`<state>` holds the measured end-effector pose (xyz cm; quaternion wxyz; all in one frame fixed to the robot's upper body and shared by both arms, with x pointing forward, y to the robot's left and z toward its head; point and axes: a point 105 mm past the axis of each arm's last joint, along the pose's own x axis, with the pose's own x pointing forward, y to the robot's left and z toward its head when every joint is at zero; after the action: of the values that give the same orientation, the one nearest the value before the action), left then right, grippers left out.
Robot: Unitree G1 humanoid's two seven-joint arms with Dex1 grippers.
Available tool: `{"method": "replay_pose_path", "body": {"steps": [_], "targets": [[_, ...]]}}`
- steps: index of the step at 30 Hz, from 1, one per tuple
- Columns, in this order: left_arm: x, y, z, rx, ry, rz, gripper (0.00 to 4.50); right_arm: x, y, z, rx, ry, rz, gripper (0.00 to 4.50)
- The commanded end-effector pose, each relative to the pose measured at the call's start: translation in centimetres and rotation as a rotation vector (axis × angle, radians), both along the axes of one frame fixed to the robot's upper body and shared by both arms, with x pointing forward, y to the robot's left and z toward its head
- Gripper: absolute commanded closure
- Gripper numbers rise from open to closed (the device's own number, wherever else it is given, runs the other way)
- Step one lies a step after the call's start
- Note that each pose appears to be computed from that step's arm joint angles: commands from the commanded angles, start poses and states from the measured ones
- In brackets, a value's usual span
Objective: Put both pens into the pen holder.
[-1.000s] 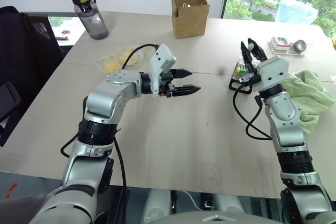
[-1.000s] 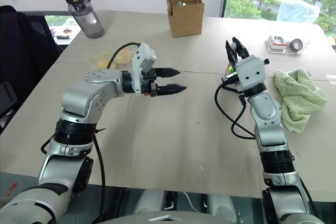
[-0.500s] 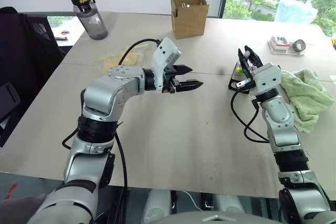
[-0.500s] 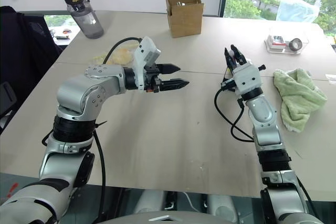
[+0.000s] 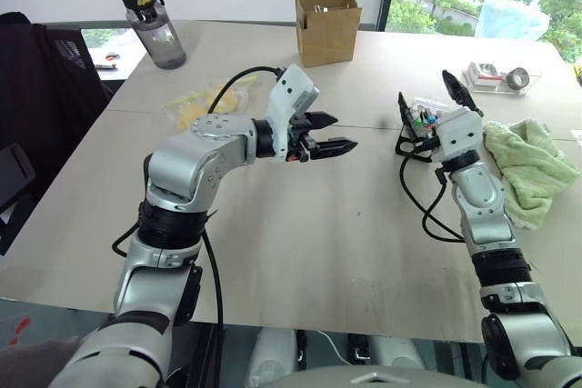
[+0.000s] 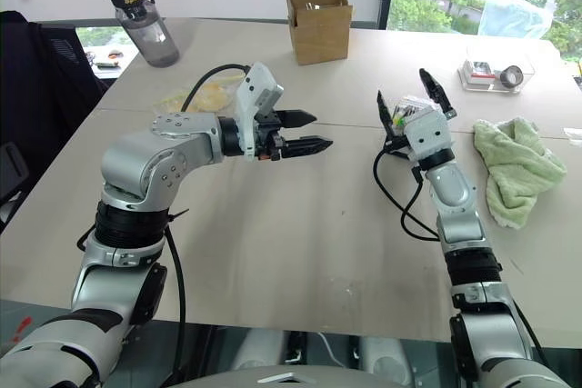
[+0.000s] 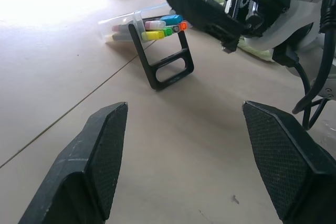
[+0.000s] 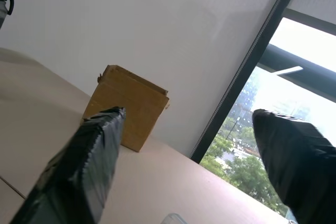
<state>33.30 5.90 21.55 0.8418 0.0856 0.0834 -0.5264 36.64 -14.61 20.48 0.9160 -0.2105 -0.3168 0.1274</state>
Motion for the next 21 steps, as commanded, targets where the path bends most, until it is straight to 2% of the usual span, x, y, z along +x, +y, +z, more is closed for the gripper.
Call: {"method": "replay_pose_path", "body": {"steps": [1,8,11,16,18,21], "targets": [[-0.4,-0.5,1.9,-0.009,-0.082,-0.027,0.92,-0.4,-0.5,1.8,0.015,-0.077,-0.011,0.07],[-0.5,-0.4,2.0,-0.005,-0.095,-0.033,0.92,-1.7,0.2,1.7,0.012,-0.059,0.061,0.07],[-0.7,-0.3,2.0,0.002,-0.121,-0.047,0.92,-3.2,1.3,1.0,0.028,0.087,0.217,0.07],[-0.5,1.0,0.9,0.037,-0.244,-0.019,0.92,-6.2,1.0,-1.4,0.167,0.385,0.426,0.07],[-1.0,1.8,-0.8,0.082,-0.280,-0.040,0.92,-7.1,0.7,-2.8,0.130,0.475,0.452,0.07],[-1.3,4.0,-4.1,0.105,-0.227,0.019,0.92,-8.8,0.4,-5.0,0.094,0.612,0.502,0.07]]}}
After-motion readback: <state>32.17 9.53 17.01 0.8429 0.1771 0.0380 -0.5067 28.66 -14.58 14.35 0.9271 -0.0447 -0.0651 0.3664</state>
